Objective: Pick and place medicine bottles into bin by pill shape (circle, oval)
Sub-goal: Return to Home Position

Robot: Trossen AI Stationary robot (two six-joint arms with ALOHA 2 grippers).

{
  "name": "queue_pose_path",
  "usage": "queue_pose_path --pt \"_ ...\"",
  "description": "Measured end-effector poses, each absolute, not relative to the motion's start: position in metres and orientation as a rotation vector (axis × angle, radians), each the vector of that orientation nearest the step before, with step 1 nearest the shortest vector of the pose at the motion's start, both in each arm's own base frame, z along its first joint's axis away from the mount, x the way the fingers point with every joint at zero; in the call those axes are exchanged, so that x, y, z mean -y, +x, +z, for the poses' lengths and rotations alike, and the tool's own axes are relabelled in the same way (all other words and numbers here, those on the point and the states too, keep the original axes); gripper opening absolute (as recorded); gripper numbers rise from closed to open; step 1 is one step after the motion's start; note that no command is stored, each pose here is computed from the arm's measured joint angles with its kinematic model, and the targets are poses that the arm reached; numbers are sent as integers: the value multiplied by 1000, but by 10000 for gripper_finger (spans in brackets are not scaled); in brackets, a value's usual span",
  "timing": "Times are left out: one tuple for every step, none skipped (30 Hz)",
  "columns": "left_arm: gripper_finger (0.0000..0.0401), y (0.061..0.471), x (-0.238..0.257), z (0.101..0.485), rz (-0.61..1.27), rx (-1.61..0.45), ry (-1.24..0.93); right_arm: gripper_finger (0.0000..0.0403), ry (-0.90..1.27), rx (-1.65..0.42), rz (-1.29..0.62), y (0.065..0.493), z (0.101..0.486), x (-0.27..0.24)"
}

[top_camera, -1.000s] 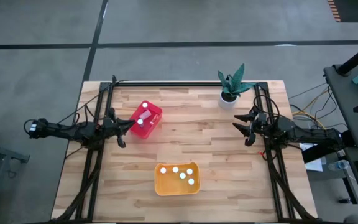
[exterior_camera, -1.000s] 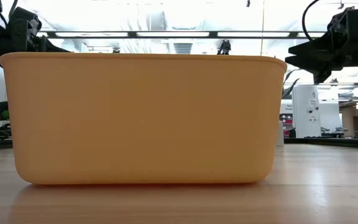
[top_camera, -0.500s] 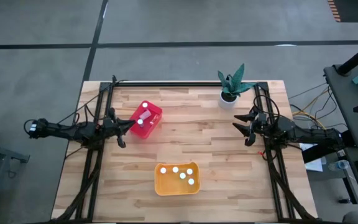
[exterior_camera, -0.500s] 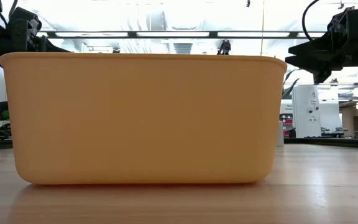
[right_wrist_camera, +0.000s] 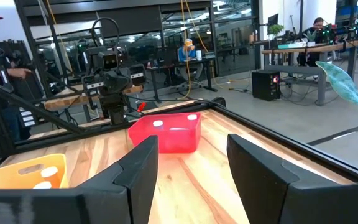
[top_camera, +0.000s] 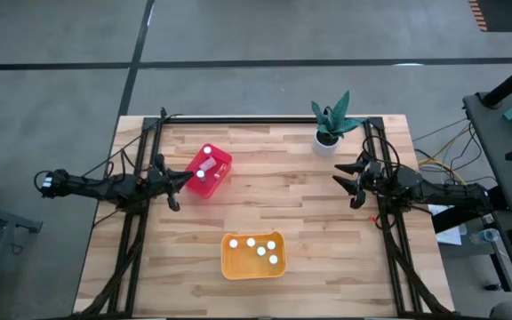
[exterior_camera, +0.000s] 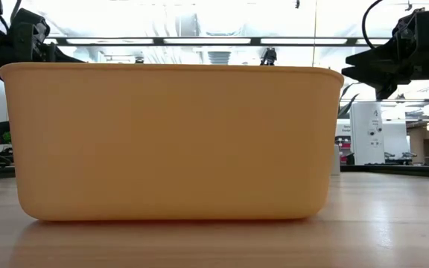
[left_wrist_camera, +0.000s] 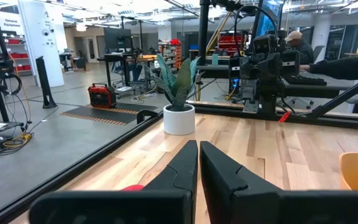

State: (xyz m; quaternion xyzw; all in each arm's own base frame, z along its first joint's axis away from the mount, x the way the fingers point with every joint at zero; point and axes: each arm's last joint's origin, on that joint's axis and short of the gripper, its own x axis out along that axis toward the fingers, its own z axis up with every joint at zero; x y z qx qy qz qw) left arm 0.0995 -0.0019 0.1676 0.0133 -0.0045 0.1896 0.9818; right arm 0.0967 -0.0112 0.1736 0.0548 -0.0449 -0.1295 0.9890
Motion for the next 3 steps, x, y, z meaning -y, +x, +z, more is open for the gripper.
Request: queue_pose_path --pt "2 99 2 168 381 9 27 181 110 90 -260 97 174 11" --pt "2 99 2 168 381 9 27 180 110 90 -260 97 174 11" --pt "2 99 2 168 381 9 27 180 110 90 -260 97 174 11"
